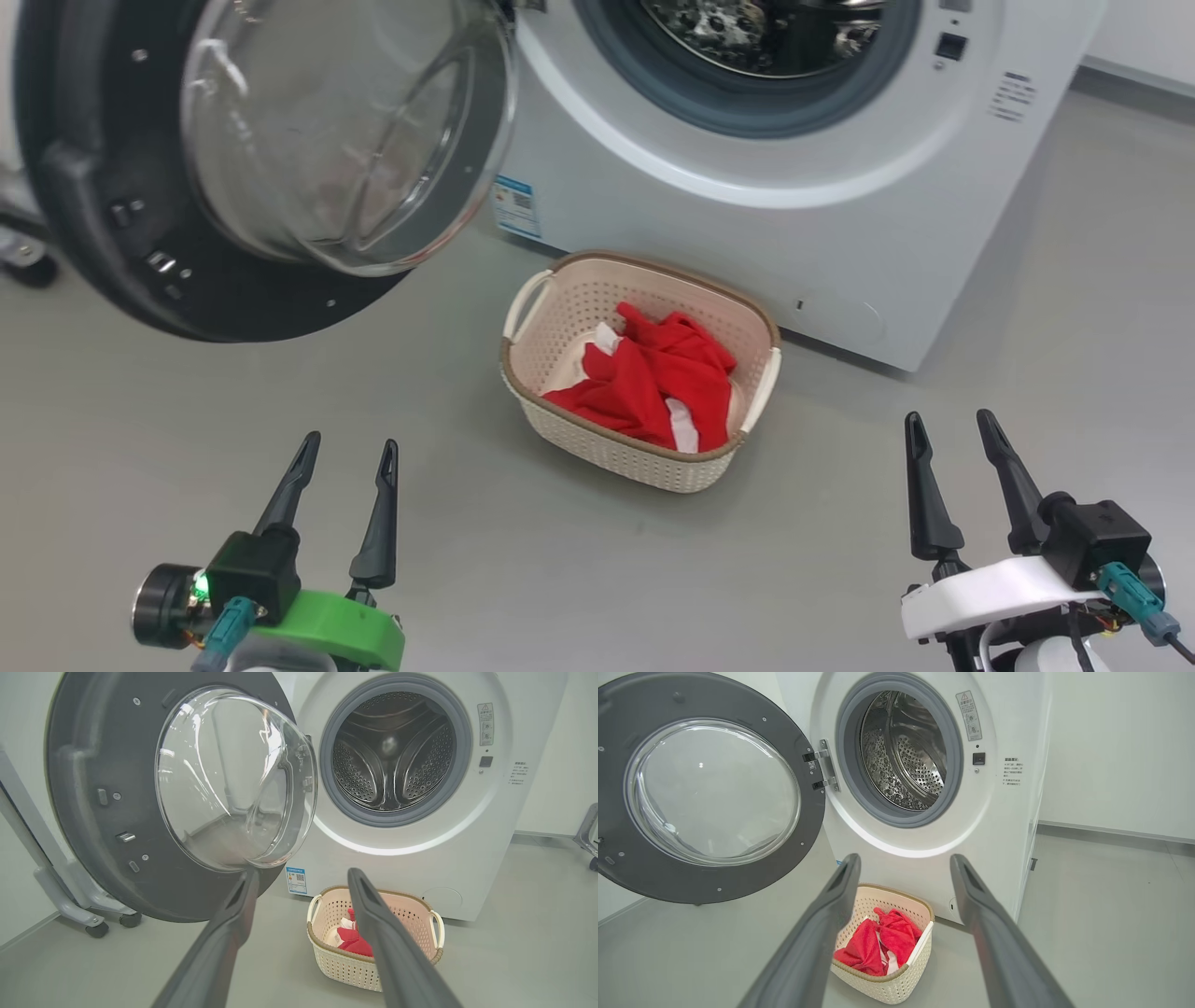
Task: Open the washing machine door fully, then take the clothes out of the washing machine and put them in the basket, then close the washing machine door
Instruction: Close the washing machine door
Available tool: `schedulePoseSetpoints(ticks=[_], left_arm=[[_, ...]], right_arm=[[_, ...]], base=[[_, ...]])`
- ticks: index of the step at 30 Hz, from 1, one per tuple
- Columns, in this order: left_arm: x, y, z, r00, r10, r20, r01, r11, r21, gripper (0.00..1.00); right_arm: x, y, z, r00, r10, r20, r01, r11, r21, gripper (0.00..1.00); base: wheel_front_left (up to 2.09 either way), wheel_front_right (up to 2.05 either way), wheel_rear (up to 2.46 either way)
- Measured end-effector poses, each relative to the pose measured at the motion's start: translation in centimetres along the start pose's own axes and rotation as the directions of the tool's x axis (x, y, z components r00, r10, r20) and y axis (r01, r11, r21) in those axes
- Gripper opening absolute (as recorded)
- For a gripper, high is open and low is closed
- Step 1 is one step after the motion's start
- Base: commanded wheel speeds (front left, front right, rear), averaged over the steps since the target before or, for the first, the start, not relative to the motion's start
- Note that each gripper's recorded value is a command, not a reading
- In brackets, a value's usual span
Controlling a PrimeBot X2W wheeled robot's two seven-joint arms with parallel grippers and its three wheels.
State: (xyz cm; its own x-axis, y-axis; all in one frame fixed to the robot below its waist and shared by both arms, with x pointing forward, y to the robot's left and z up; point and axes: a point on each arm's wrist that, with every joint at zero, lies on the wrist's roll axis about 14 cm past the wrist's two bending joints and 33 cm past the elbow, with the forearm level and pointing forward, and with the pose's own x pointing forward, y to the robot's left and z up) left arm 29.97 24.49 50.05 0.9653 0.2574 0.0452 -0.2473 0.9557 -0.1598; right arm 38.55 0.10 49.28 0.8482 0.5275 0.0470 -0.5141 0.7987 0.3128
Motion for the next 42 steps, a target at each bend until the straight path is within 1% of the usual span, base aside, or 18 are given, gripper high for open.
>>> schedulePoseSetpoints(ticks=[6,9,13,24,42], left_arm=[[-1.5,2.7,0.9,0.996,0.09,0.027,-0.091,0.996,0.015,1.0],[-2.3,4.4,1.5,0.988,0.149,0.044,-0.15,0.989,0.015,1.0],[-3.0,5.4,1.8,0.981,0.188,0.056,-0.189,0.982,0.014,1.0],[-3.2,6.4,2.4,0.97,0.232,0.073,-0.233,0.973,0.002,1.0],[-3.4,6.4,2.0,0.97,0.235,0.059,-0.235,0.972,0.002,1.0]], right_arm=[[1.1,2.3,-0.5,0.997,0.07,-0.014,-0.07,0.997,0.012,1.0],[1.4,3.9,-0.7,0.993,0.118,-0.022,-0.117,0.993,0.017,1.0],[1.6,5.3,-0.8,0.987,0.157,-0.022,-0.156,0.987,0.024,1.0],[2.2,5.9,-1.1,0.983,0.179,-0.029,-0.178,0.983,0.031,1.0],[2.5,5.7,-1.4,0.983,0.181,-0.036,-0.179,0.983,0.033,1.0]], base=[[0.0,0.0,0.0],[0.0,0.0,0.0],[0.0,0.0,0.0],[0.0,0.0,0.0],[0.0,0.0,0.0]])
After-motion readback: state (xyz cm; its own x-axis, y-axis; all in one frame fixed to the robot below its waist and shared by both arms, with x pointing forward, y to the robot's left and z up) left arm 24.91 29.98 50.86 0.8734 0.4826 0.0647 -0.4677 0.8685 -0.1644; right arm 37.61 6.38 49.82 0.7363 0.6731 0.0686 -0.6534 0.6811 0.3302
